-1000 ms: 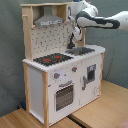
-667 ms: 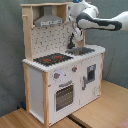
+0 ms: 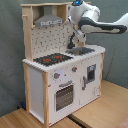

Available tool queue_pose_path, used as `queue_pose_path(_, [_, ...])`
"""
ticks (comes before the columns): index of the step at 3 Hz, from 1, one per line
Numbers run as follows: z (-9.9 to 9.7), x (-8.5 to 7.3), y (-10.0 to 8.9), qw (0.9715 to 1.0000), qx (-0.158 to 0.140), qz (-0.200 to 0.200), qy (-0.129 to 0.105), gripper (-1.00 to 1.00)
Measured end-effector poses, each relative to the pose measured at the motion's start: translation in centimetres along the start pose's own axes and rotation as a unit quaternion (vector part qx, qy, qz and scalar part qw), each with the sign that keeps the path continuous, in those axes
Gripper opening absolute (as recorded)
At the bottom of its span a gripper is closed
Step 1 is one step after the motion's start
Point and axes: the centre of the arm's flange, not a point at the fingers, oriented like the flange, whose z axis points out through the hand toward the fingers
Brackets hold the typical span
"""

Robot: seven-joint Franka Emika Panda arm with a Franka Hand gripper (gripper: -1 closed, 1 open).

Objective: Play with the kitchen

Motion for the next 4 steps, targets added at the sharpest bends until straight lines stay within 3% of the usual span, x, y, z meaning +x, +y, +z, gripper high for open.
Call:
queue_pose_path(1, [-1.3, -1.3, -1.8, 0.9986, -0.048, -0.024, 0.003, 1.0])
queue_pose_path(2, [-2.5, -2.3, -3.2, 0.9948, -0.091, -0.043, 0.009, 1.0])
queue_pose_path(3, [-4.0, -3.4, -4.7, 0.9885, -0.138, -0.059, 0.019, 1.0])
queue_pose_path(4, [-5.5, -4.6, -6.4, 0.9787, -0.187, -0.077, 0.032, 1.0])
